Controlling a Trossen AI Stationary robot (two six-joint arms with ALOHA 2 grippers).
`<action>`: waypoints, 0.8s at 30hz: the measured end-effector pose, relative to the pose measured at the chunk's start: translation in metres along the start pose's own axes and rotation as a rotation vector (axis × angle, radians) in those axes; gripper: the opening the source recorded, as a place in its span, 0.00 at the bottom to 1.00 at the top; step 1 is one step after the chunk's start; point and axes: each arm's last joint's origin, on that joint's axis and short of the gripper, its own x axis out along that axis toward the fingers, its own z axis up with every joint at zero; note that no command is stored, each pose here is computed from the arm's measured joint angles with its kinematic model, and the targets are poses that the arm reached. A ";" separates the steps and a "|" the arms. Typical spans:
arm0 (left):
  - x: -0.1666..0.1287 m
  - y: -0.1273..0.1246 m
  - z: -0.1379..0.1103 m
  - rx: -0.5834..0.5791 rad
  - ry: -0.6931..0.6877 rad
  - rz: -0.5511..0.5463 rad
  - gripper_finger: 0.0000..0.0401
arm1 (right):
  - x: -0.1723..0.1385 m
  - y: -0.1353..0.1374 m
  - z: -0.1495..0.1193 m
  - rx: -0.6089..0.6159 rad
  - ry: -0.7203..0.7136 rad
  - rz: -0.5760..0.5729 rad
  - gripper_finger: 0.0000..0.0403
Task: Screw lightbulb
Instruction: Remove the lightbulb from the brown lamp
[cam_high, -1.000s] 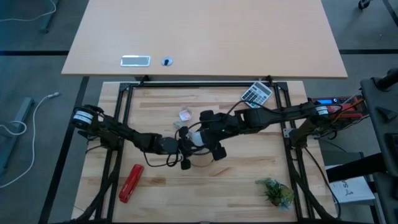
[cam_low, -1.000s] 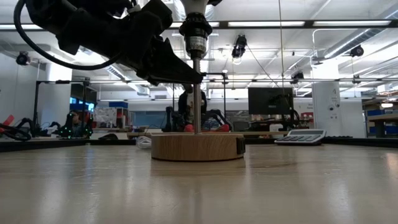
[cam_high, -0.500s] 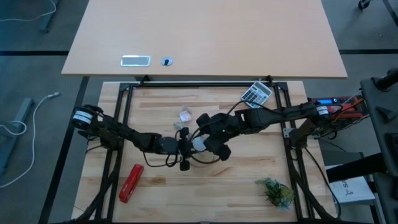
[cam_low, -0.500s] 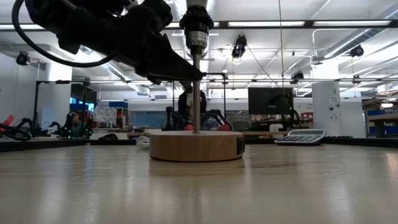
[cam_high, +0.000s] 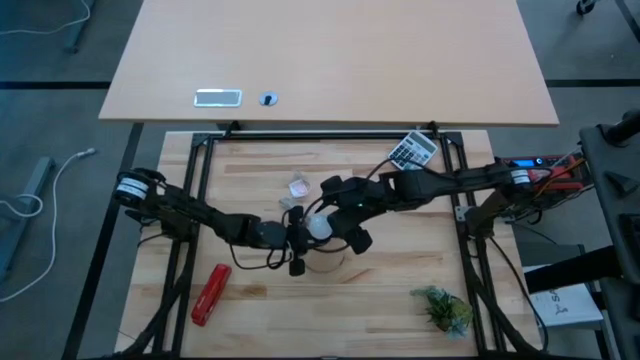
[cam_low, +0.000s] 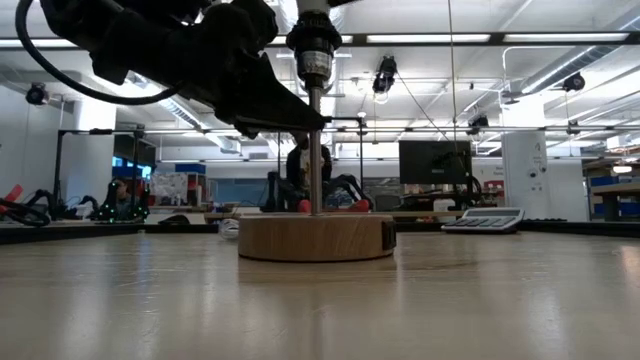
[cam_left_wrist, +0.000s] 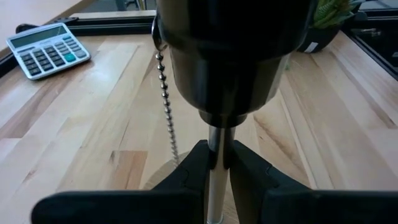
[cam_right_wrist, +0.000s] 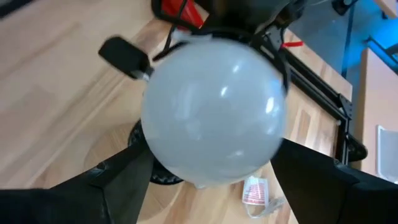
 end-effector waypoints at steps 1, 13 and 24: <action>0.000 0.000 0.000 -0.004 -0.003 0.005 0.09 | -0.002 0.000 0.001 0.013 -0.006 -0.004 0.77; -0.004 0.000 0.001 -0.058 -0.002 0.007 0.22 | -0.040 -0.001 0.001 0.133 -0.027 -0.019 0.76; -0.006 0.001 0.003 -0.086 -0.003 0.024 0.34 | -0.070 0.008 -0.010 0.286 0.072 0.036 0.71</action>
